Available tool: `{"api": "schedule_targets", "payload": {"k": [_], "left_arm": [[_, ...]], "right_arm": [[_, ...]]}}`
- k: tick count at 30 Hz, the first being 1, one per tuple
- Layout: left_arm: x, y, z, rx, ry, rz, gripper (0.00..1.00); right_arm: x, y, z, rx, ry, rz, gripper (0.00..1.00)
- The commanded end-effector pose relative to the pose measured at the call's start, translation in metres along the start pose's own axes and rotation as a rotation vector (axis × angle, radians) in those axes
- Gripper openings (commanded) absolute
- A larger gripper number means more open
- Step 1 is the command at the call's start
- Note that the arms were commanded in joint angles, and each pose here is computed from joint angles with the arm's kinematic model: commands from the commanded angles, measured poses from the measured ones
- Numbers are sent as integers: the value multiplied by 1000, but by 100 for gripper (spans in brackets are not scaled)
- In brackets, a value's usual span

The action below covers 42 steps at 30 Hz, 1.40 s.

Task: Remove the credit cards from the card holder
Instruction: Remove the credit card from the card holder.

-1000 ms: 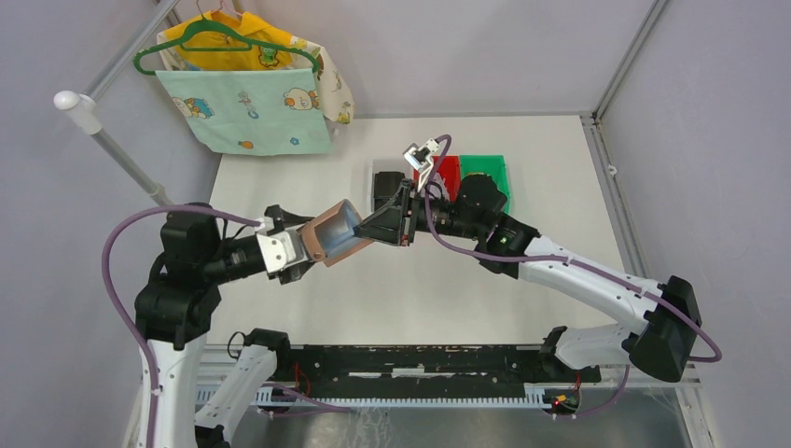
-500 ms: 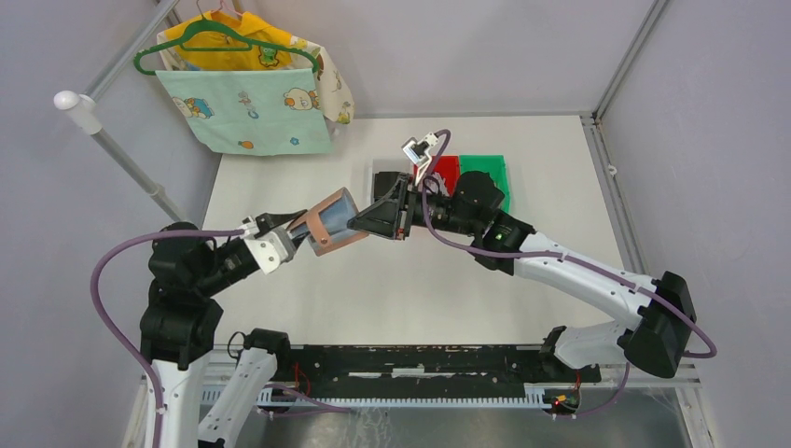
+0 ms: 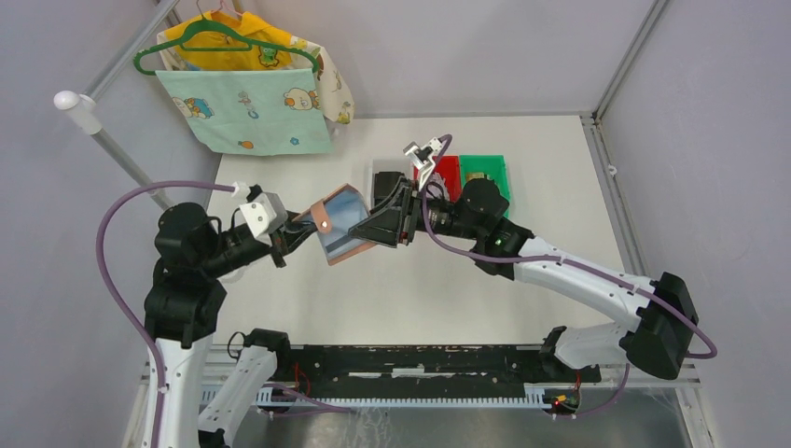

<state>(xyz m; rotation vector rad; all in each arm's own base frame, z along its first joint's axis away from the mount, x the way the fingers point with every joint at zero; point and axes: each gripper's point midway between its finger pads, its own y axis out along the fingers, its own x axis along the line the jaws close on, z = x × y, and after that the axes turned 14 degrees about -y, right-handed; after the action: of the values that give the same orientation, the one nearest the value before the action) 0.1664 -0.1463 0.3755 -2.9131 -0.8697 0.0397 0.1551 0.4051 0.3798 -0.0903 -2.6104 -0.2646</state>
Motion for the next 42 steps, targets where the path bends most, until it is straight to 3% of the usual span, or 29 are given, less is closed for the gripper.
{"api": "schedule_targets", "payload": {"k": [1,6,10,16,28,34,40,41,42], "left_arm": [[-24,2,-20,-28,-190,114,2],[-34,3,-24,-17,-274,170,2],[-48,1,-29,-7,-328,245,2],[-66,-2,-39,30,-463,367,2],[-90,-15,-51,63,-530,502,2],[-95,-18,-48,73,-537,531,3],[-89,-13,-37,71,-536,497,11],[-87,-12,-36,69,-533,486,25],[-87,-12,-35,67,-526,480,48]], "right_arm": [[40,-12,-29,-123,-59,-138,48],[46,-32,-32,-198,-116,-190,64],[50,-50,-38,-281,-220,-219,68],[55,-50,-33,-245,-375,-271,73],[68,-36,-40,-154,-536,-364,65],[68,-23,-63,-193,-532,-332,43],[74,-23,-59,-225,-403,-387,6],[74,-24,-59,-236,-385,-386,0],[71,-24,-58,-243,-362,-371,0]]}}
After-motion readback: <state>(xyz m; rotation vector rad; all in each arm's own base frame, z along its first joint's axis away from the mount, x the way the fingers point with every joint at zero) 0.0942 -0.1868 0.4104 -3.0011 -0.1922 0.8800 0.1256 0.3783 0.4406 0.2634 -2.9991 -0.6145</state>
